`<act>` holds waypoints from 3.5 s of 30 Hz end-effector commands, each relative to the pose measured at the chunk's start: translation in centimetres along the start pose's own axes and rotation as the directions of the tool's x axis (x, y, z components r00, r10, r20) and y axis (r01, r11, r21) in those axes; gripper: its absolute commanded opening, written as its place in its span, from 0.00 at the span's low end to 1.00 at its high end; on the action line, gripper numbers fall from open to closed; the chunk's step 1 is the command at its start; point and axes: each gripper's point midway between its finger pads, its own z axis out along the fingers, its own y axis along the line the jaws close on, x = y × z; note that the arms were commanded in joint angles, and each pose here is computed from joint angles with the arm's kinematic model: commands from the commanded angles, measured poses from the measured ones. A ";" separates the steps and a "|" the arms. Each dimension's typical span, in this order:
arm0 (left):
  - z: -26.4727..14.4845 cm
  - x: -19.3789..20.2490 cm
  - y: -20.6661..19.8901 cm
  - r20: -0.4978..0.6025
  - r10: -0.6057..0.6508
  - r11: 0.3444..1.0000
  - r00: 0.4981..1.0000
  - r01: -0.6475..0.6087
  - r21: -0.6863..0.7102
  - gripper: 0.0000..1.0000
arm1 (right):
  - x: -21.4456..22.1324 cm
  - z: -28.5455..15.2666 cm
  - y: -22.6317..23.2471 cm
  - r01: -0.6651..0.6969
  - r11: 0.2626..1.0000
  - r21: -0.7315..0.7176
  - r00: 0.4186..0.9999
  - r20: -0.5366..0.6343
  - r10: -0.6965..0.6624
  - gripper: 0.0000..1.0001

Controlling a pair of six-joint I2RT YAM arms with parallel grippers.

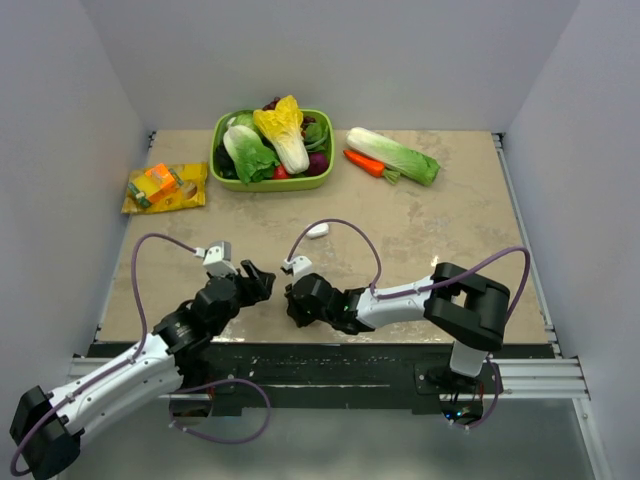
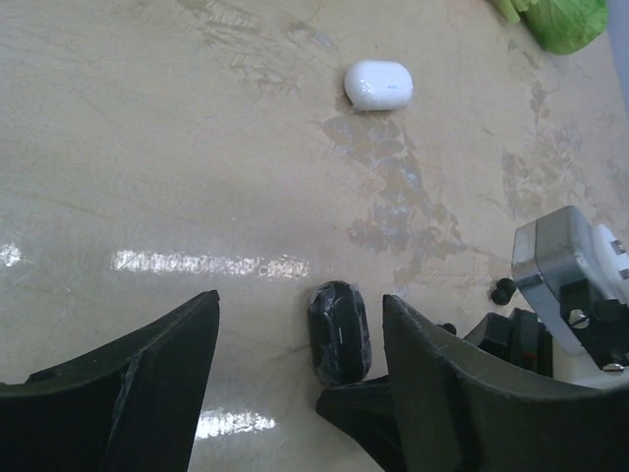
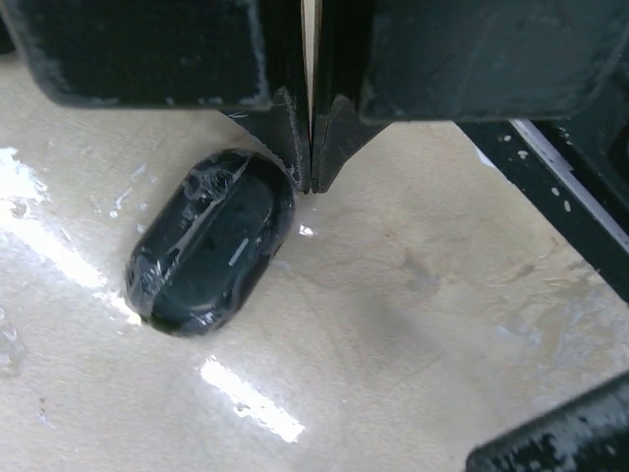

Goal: Insert the wireless bluetooth earbuds into the charging case
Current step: Adjust the charging case at the center of the board, then pick up the charging case at the center of the board.

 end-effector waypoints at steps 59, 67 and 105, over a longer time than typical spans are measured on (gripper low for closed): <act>6.9 8.7 -4.5 -0.515 0.658 0.741 0.549 -0.594 0.313 0.99 | -8.9 -22.8 -3.8 0.054 0.997 -0.047 0.943 0.331 -0.036 0.63; 7.2 9.8 -3.6 -0.539 0.634 0.753 0.555 -0.600 0.269 0.98 | -8.7 -22.6 -4.0 0.051 0.998 -0.037 0.945 0.326 -0.037 0.63; 6.7 11.0 -1.2 -0.600 0.588 0.763 0.542 -0.619 0.189 0.90 | -8.0 -22.3 -4.8 0.021 1.000 -0.013 0.947 0.321 -0.016 0.64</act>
